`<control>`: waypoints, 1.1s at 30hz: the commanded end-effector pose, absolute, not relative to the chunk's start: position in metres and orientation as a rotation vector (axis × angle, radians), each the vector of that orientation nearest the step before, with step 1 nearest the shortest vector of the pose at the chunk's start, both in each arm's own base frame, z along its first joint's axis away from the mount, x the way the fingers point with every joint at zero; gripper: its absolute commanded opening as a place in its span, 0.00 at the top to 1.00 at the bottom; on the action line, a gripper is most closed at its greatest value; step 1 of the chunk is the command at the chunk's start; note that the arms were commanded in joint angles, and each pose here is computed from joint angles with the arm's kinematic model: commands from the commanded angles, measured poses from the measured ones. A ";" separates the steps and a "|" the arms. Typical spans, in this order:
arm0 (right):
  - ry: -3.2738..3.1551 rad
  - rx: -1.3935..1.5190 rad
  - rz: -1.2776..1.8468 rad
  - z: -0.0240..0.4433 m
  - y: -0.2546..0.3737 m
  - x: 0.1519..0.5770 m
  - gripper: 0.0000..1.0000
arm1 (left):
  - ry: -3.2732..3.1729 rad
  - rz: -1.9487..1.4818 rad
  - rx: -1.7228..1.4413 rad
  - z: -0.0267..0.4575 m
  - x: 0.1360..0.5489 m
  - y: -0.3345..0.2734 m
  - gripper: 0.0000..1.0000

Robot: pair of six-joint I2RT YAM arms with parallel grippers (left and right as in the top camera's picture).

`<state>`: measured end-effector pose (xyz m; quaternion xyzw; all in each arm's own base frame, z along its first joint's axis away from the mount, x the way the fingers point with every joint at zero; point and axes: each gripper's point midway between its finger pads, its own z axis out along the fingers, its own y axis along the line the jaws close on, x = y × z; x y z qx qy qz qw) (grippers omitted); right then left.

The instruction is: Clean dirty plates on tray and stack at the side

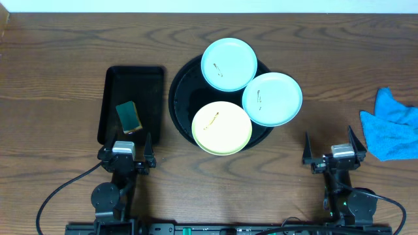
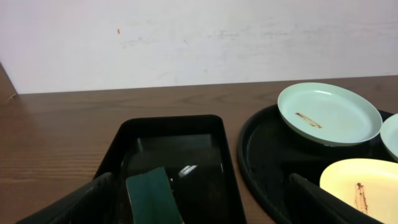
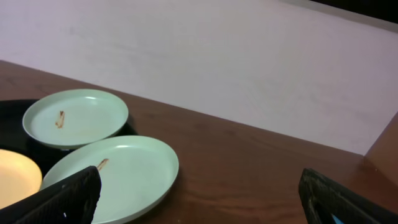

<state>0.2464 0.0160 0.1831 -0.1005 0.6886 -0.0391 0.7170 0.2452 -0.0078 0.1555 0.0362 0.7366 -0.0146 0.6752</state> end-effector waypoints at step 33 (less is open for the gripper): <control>1.877 -0.336 0.349 0.275 0.070 0.293 0.01 | 1.702 -0.068 0.120 0.141 0.243 -0.016 0.15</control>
